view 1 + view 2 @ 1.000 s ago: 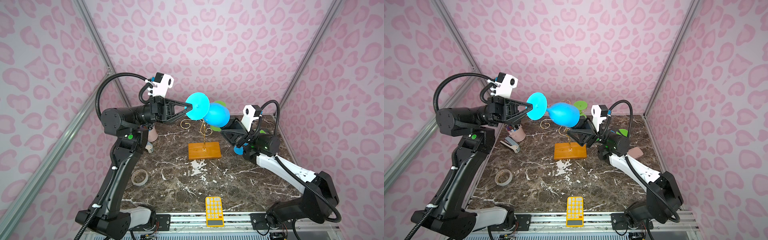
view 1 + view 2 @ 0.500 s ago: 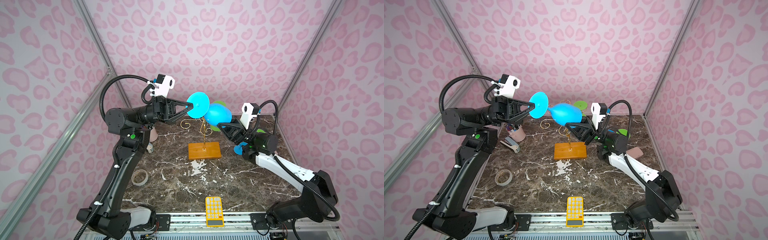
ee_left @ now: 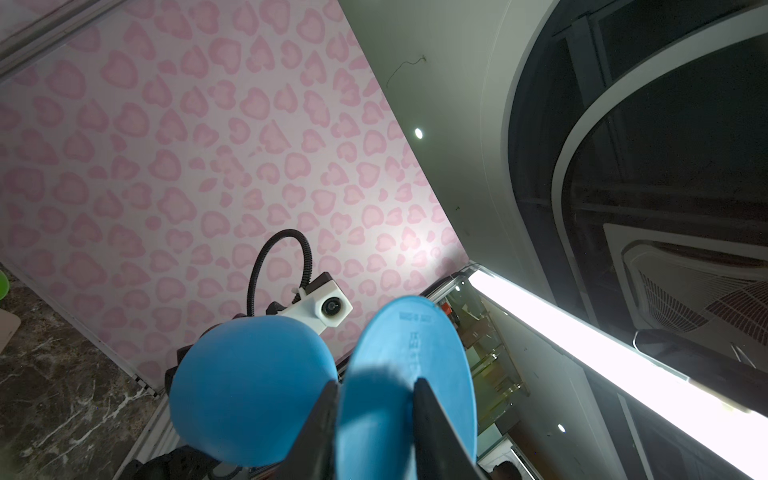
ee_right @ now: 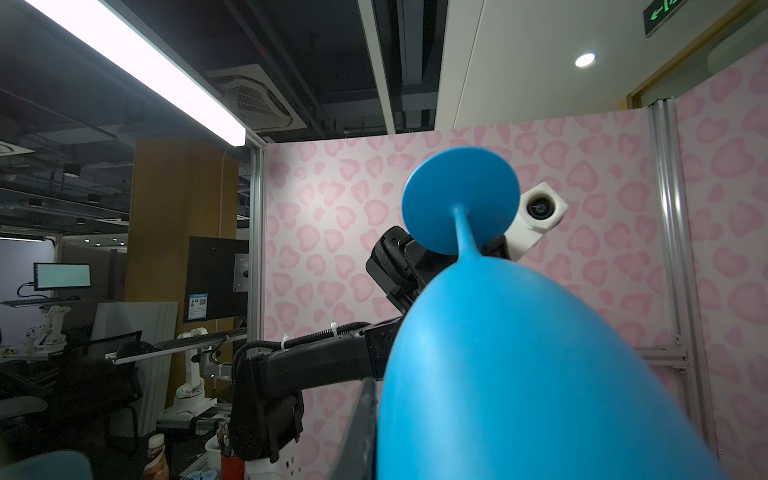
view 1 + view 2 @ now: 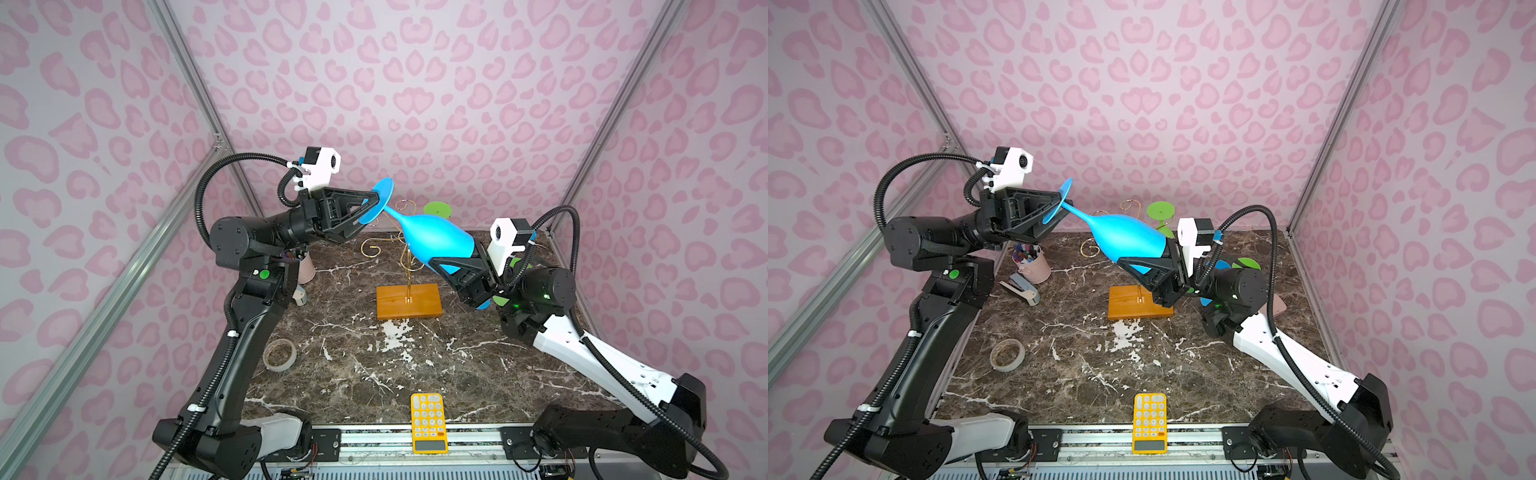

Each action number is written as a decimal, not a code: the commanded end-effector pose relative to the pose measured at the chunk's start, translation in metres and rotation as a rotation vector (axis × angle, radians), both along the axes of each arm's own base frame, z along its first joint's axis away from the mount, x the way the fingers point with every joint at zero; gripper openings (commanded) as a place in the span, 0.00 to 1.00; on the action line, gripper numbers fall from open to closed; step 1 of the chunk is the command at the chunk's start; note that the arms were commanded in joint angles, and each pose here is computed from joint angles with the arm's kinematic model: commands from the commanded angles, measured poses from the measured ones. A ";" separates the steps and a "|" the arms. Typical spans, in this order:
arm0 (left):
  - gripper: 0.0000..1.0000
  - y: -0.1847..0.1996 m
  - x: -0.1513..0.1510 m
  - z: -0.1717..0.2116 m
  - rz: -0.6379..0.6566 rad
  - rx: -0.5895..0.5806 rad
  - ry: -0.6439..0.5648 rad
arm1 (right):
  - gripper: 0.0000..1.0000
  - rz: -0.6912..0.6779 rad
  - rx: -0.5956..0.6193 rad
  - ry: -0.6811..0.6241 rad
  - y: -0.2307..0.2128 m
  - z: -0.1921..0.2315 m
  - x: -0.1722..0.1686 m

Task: Take the wine glass off the wine glass rack
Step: 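Grasp the blue glass bowl with the right gripper and pull it from the left gripper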

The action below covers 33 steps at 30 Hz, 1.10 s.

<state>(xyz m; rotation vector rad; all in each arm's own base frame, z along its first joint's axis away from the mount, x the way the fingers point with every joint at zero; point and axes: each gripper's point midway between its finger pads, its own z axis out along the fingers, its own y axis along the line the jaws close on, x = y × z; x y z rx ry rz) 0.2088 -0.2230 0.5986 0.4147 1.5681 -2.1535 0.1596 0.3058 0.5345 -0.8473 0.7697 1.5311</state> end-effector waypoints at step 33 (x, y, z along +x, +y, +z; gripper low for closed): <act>0.84 0.030 0.011 -0.034 0.194 0.082 -0.196 | 0.00 -0.721 -0.390 0.227 -0.088 -0.015 0.031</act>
